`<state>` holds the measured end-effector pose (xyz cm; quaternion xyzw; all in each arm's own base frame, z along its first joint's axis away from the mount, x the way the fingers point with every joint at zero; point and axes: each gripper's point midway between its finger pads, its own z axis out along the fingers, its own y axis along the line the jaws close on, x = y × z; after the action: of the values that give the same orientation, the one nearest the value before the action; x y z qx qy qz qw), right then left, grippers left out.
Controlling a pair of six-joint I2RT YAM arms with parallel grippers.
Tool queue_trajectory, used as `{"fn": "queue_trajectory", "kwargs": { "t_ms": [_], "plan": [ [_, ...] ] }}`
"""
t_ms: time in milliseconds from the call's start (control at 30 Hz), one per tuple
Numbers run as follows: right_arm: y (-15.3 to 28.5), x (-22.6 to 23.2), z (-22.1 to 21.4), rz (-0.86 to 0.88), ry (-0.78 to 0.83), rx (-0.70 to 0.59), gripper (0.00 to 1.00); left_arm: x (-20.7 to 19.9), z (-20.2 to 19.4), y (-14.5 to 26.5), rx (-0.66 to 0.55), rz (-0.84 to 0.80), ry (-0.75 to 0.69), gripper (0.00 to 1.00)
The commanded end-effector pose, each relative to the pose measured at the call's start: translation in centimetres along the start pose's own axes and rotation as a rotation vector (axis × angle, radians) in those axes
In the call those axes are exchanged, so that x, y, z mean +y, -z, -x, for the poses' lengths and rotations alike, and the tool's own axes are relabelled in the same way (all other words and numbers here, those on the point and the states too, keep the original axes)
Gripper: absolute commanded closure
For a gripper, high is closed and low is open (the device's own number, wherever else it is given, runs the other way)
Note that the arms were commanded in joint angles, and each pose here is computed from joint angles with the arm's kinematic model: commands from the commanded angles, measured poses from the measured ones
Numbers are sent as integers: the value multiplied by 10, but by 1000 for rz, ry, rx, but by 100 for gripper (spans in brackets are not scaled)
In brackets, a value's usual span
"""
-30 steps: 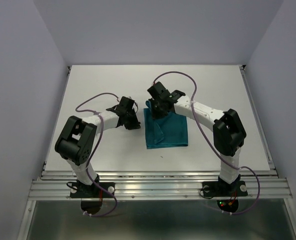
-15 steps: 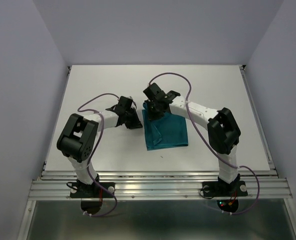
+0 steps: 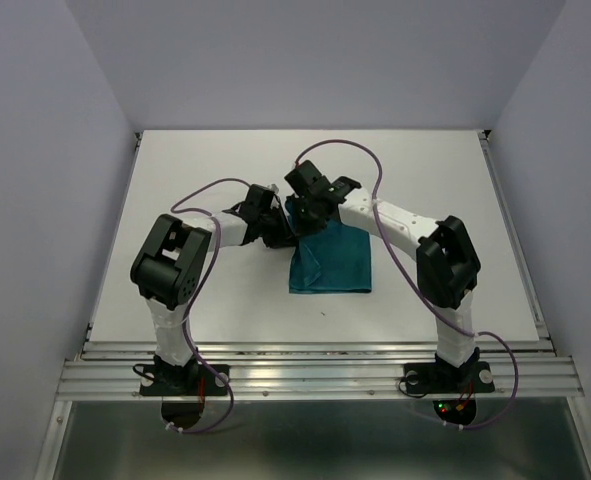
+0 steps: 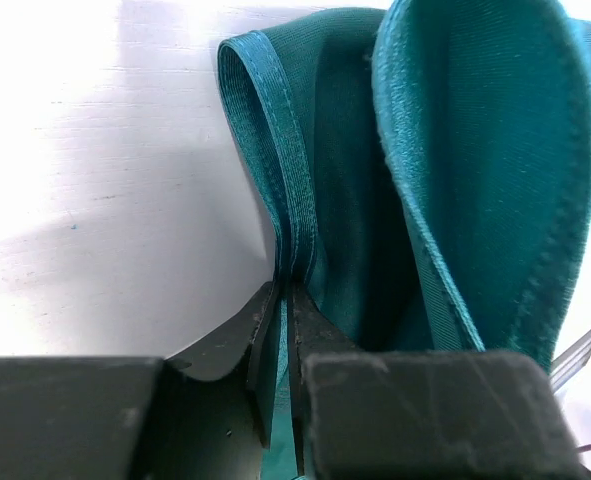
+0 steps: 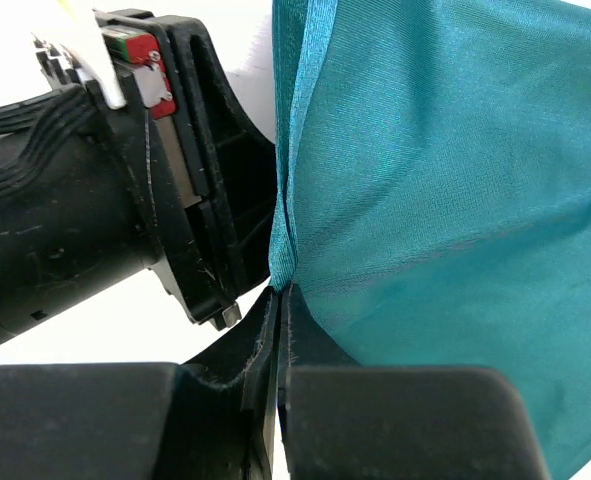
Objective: Fold the napkin into a case and place the utensils inside
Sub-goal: Fold the rectangle-folded napkin at the center of the board.
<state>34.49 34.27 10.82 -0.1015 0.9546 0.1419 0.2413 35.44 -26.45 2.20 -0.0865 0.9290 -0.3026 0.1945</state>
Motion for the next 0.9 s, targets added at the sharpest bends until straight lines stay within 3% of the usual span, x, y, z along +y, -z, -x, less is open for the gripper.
{"fn": "queue_trajectory", "kwargs": {
  "t_ms": [0,767,800,867],
  "plan": [
    [13,14,12,36,21,-28,99,22,-14,-7,34,75,1,80],
    [-18,18,-1,30,18,19,99,34,13,53,-106,162,-5,77],
    [-19,18,-2,30,18,21,99,35,14,54,-108,165,-3,77],
    [-20,21,-1,43,21,20,84,35,13,55,-107,170,-4,77]
  ]
}}
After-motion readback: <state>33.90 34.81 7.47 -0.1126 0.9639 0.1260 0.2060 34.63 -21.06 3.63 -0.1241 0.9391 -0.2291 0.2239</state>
